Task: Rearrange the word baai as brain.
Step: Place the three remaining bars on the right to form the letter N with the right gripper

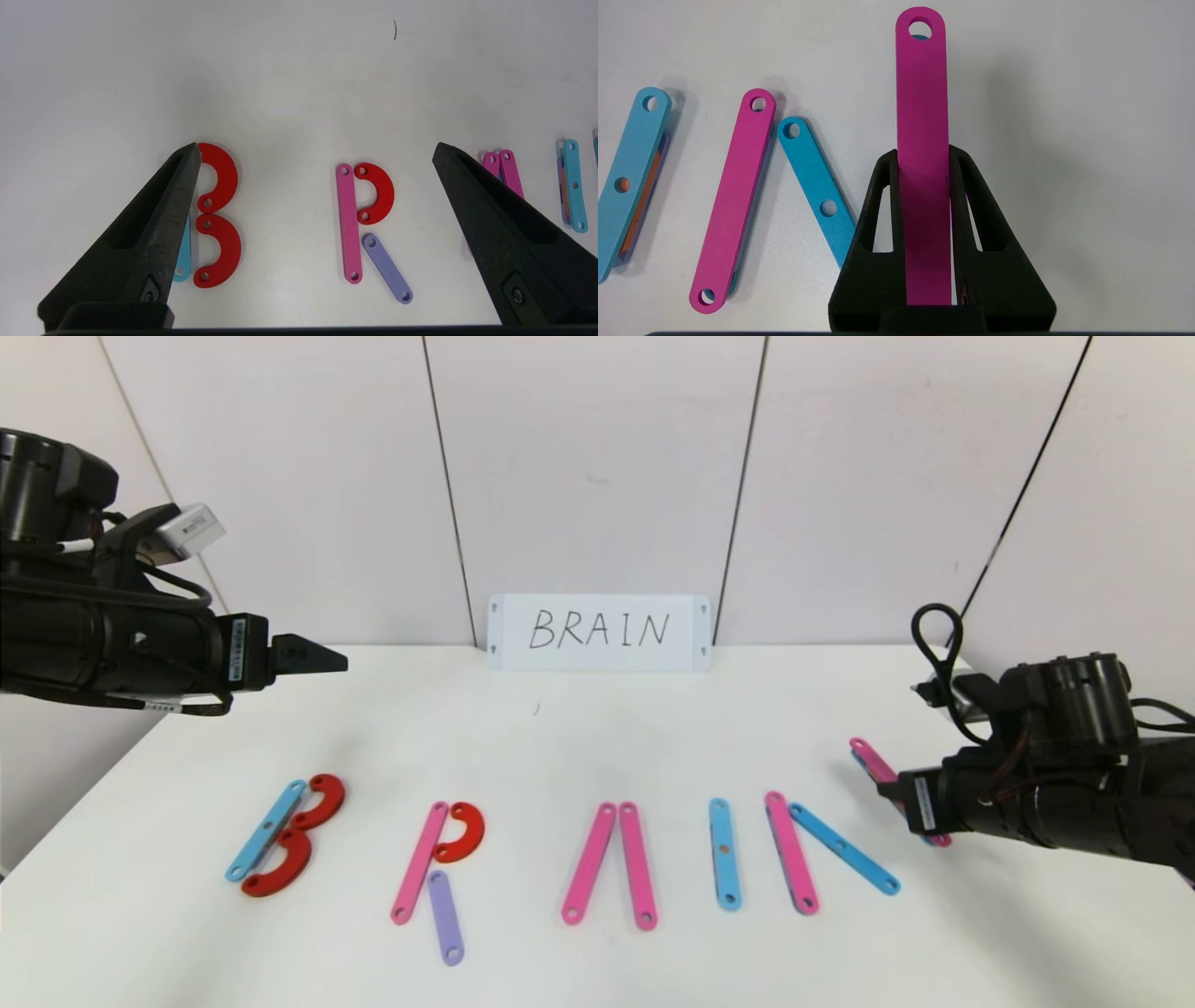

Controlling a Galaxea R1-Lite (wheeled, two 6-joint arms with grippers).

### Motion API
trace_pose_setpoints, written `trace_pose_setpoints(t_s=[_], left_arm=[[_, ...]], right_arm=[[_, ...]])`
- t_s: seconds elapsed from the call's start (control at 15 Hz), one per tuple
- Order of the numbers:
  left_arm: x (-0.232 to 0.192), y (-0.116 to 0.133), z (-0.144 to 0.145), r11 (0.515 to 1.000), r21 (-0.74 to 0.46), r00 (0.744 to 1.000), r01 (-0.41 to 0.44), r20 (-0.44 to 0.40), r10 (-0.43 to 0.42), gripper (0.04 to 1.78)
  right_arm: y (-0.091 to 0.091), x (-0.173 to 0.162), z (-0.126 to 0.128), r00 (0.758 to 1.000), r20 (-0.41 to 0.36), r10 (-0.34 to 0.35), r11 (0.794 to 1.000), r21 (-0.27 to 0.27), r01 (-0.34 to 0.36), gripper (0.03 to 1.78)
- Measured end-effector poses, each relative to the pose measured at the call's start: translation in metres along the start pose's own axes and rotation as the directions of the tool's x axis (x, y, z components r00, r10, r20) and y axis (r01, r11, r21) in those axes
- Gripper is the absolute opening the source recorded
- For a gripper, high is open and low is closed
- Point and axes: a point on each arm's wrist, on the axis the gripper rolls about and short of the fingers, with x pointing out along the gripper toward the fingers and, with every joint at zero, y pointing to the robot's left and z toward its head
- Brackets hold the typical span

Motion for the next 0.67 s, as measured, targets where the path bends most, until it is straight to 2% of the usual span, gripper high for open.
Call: trace_pose_setpoints(t_s=[0.2, 0.47, 0.67], left_arm=[[0.0, 0.0, 0.0, 1.0, 0.0, 1.0, 0.001, -0.001, -0.001, 1.73], [0.0, 0.0, 0.0, 1.0, 0.0, 1.0, 0.001, -0.002, -0.001, 1.73], [0.0, 0.0, 0.0, 1.0, 0.0, 1.0, 0.001, -0.002, -0.001, 1.73]], right_arm=[[-0.001, 0.003, -0.007, 1.0, 0.004, -0.009, 1.0, 0.009, 0.009, 0.3], [-0.003, 0.009, -0.013, 0.999, -0.029, -0.04, 0.999, 0.024, 0.041, 0.3], [-0.001, 0.014, -0.017, 0.998, -0.051, -0.035, 0.999, 0.02, 0.036, 0.3]])
